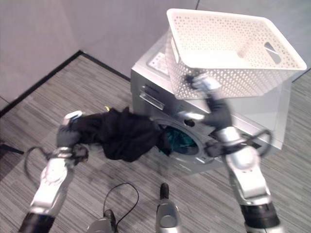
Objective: Grab the laundry basket,head to the washer,open it,put in the laundry and shut it.
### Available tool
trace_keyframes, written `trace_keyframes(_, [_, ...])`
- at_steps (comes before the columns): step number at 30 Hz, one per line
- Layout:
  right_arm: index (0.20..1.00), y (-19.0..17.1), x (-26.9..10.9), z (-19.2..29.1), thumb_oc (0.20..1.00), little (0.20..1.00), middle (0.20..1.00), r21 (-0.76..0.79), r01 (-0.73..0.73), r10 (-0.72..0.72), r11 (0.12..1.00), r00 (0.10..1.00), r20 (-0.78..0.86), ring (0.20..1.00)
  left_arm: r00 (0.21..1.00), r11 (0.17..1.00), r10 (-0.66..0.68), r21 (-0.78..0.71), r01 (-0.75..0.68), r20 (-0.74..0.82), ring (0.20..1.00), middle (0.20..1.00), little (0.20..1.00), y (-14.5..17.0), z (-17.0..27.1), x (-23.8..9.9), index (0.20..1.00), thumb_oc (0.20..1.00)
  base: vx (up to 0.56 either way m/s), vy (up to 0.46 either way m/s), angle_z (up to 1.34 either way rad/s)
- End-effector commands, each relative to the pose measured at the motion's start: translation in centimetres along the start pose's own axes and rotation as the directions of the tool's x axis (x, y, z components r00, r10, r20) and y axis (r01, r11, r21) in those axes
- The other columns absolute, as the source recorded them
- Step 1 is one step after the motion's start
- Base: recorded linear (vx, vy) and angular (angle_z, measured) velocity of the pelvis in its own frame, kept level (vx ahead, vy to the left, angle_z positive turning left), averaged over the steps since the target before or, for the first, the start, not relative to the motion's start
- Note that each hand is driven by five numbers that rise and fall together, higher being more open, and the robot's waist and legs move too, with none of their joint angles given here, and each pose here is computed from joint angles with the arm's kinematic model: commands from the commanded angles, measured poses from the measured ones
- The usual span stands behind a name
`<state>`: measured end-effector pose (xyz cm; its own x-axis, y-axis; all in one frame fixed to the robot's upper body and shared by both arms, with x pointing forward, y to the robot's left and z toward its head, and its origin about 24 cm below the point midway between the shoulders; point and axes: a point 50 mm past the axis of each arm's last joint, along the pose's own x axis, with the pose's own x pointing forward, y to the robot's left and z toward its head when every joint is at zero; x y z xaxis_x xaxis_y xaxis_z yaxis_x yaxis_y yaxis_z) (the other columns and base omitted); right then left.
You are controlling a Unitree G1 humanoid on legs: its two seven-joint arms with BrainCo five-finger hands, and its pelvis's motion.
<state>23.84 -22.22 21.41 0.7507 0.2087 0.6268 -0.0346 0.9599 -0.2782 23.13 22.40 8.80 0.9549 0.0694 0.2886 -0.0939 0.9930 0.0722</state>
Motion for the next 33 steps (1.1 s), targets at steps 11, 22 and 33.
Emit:
trace_keyframes(11, [1.0, 0.9, 0.4, 1.5, 1.0, 1.0, 1.0, 0.028, 0.01, -0.013, 1.0, 0.994, 0.112, 1.0, 0.983, 0.994, -0.082, -0.053, 0.092, 0.166, 0.2, 0.2, 0.2, -0.8, 3.0, 0.7, 0.2, 0.2, 0.01, 0.003, 0.04])
trace_keyframes(22, [1.0, 0.2, 1.3, 2.9, 1.0, 1.0, 1.0, -0.031, 0.255, -0.242, 0.966, 0.942, 0.231, 1.0, 0.92, 0.811, -0.391, -0.483, 0.33, -0.03, 0.2, 0.2, 0.2, -8.5, -1.0, -1.9, 0.2, 0.2, -0.04, 0.005, -0.09])
trace_keyframes(33, [1.0, 2.9, 2.8, 4.1, 1.0, 1.0, 1.0, 0.091, 0.26, -0.275, 0.961, 0.913, 0.302, 1.0, 0.906, 0.761, -0.398, -0.604, 0.236, -0.147, 0.2, 0.2, 0.2, -11.5, -3.4, -2.1, 0.2, 0.2, -0.06, -0.009, -0.22])
